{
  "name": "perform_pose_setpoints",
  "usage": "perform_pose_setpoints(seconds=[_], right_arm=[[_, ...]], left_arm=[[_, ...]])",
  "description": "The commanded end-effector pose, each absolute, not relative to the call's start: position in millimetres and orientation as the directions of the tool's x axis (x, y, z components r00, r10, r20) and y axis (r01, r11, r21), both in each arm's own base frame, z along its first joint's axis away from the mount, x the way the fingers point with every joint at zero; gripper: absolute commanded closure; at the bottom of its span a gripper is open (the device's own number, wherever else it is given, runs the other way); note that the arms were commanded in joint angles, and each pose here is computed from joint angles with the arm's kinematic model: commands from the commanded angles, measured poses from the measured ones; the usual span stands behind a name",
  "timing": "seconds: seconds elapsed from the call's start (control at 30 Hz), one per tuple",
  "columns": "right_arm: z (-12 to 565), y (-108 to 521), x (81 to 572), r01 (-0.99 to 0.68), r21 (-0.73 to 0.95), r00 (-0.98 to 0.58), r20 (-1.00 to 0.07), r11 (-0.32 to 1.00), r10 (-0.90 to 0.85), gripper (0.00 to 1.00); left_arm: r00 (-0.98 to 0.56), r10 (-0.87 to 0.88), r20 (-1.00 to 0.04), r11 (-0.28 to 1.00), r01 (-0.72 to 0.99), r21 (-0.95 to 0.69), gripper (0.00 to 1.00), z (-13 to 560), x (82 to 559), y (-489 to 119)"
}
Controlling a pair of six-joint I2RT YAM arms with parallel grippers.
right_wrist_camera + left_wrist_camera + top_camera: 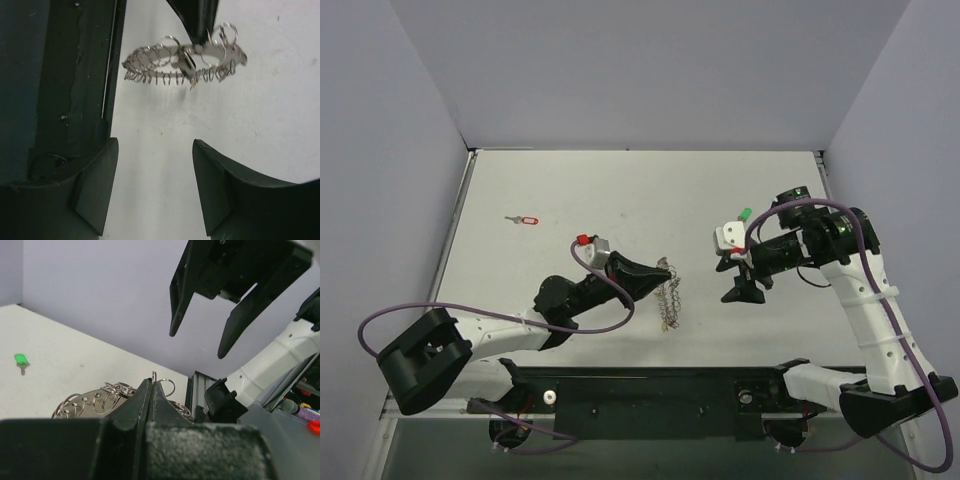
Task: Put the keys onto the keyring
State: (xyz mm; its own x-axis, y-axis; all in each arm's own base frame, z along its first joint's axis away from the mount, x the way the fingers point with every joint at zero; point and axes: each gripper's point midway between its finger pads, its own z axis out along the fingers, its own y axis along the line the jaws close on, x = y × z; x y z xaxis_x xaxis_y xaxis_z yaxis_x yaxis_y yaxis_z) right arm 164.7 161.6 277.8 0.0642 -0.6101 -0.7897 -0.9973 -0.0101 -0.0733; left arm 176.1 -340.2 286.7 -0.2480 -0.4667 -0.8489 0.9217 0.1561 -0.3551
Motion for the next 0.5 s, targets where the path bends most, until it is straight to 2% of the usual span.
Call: perform_pose_setpoints(seconds=[0.0, 0.2, 0.47], right_arm=[[276.7, 166.3, 99.3, -0.952, 0.026, 0.154, -0.822, -0.305, -0.549, 0.45], [287.2, 183.0, 110.2, -0.947, 0.043, 0.123, -0.868, -0.318, -0.482, 0.51], [274.7, 199.0, 112.0, -0.922, 0.149, 0.038, -0.884, -0.357, -0.466, 0.74]], left_arm=[[-0.044, -0.673, -0.739, 0.056, 0.992, -0.111, 1.0, 364.2, 147.4, -326.3], [-0.001, -0.657, -0.754, 0.063, 0.996, -0.056, 1.0, 363.7, 145.8, -332.1], [0.012, -0.662, -0.749, 0.057, 0.998, -0.035, 1.0, 373.1, 143.8, -334.7]])
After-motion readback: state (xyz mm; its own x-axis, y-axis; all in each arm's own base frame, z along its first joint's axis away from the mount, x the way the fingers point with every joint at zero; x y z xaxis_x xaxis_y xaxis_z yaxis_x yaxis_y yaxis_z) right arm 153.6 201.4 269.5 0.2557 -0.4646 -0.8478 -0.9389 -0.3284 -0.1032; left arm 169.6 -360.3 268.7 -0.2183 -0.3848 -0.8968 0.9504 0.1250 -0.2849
